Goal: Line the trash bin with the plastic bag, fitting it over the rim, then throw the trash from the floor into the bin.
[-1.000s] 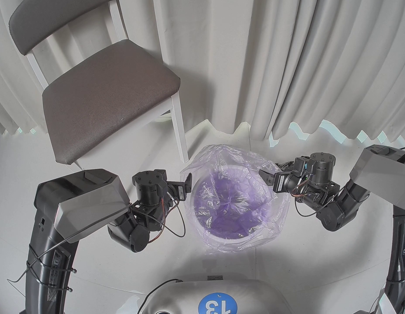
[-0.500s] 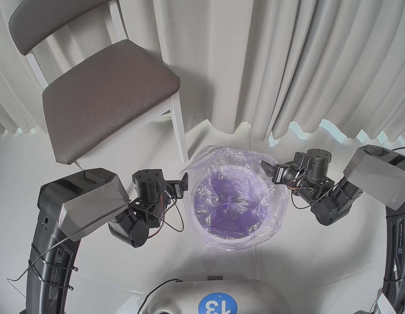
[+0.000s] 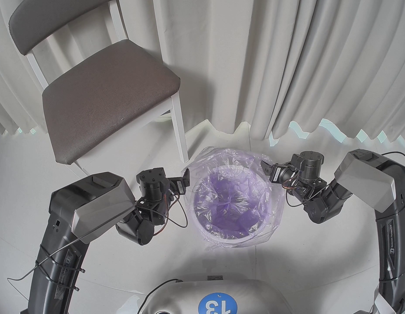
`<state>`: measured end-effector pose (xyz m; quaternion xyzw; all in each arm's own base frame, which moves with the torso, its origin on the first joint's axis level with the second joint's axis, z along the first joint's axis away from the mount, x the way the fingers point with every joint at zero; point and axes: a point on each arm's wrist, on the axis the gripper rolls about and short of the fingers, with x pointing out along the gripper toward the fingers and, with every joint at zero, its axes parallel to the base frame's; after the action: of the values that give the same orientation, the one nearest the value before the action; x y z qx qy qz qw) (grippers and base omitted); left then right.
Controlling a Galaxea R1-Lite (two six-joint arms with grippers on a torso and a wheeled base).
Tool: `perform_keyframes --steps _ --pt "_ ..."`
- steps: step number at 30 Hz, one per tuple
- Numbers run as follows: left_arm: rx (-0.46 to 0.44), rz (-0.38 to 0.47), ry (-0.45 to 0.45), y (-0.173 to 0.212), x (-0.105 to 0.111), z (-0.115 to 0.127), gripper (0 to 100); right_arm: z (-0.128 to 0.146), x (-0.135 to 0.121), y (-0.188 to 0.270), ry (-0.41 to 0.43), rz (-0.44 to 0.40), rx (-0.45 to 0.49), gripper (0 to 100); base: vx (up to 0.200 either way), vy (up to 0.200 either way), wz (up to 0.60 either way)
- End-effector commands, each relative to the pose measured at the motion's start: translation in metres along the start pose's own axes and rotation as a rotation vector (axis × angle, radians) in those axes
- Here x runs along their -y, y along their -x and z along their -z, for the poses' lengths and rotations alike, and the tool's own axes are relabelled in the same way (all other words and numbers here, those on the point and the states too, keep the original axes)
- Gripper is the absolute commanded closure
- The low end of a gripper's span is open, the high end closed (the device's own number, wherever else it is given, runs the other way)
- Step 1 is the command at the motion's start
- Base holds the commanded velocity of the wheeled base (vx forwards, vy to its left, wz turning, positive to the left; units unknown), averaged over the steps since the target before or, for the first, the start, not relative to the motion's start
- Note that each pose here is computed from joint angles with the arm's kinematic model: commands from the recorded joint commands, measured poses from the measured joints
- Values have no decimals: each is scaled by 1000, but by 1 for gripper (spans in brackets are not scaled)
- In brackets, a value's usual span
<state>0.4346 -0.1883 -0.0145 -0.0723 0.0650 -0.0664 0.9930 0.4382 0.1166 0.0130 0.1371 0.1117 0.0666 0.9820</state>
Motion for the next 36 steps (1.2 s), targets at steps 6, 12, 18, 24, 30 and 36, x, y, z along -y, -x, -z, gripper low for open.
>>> perform_keyframes --steps 6,12,18,24,30,36 --pt "-61 -12 -18 -3 -6 29 0 16 6 -8 -7 16 -34 0 0 0 0" --pt "-84 -9 -24 -3 -7 38 0 25 13 -12 -6 35 -65 0 0 0 0" --pt "-113 -13 -36 -3 -9 53 0 33 18 -17 -7 44 -75 0 0 0 0" --pt "-124 -10 -42 -3 -9 61 0 44 21 -21 -26 52 -101 0 0 0 0" --pt "-103 -17 -38 -7 -6 61 0 58 21 -25 -26 51 -122 0 0 0 0" --pt "-97 -23 -42 -8 -7 62 0 70 25 -31 -27 59 -129 0 0 0 0"
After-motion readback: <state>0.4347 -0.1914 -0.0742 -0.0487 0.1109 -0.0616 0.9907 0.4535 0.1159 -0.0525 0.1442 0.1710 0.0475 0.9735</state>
